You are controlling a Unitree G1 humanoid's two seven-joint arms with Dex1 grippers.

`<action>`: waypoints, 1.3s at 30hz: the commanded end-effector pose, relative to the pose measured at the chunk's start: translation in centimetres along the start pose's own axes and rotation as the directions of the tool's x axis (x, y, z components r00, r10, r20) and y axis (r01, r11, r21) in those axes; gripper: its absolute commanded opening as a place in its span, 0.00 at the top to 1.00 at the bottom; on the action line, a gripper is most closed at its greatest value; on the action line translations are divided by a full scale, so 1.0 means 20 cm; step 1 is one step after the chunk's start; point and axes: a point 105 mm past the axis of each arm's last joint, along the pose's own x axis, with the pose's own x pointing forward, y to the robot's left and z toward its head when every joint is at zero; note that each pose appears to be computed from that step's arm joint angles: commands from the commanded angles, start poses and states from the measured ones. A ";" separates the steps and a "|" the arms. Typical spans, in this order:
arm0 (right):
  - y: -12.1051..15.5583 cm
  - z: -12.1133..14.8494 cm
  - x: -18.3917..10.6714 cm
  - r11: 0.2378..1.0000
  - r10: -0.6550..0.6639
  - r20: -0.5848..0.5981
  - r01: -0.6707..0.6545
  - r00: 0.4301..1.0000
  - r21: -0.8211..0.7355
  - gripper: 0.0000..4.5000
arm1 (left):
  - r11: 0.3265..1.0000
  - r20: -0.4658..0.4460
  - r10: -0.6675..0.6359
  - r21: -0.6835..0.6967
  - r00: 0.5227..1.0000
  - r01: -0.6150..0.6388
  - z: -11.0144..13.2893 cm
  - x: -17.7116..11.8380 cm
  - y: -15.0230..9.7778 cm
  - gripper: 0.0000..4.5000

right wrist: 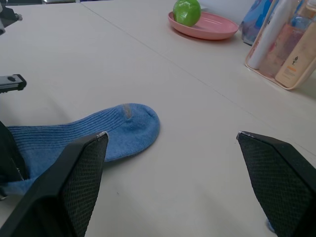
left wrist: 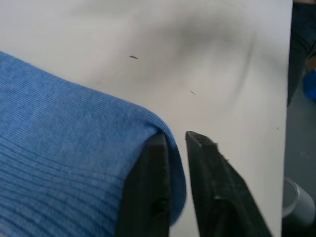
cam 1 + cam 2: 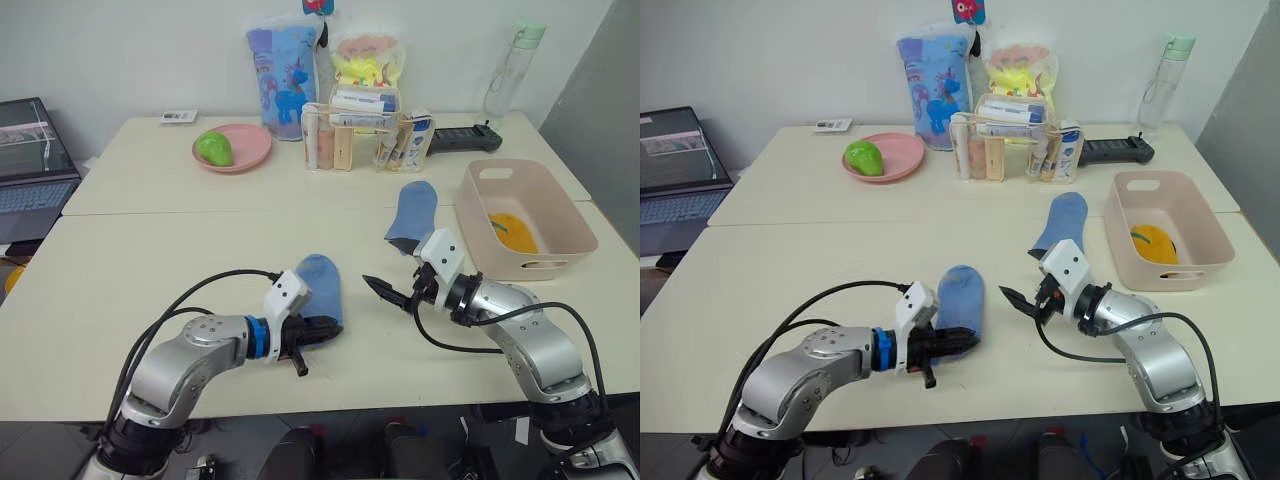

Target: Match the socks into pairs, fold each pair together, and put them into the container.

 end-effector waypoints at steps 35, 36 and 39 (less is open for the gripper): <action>0.21 -0.08 0.02 0.871 0.487 -0.135 -0.492 0.863 -0.001 0.00 | 0.957 0.136 0.245 0.122 0.960 -0.262 0.21 0.03 0.63 0.76; 0.21 -0.08 0.02 0.872 0.484 -0.133 -0.489 0.865 -0.006 0.00 | 0.954 0.135 0.254 0.125 0.958 -0.271 0.21 0.02 0.64 0.84; 0.20 -0.07 0.03 0.877 0.475 -0.129 -0.481 0.871 -0.017 0.00 | 0.938 0.138 0.302 0.131 0.943 -0.320 0.22 0.00 0.68 1.00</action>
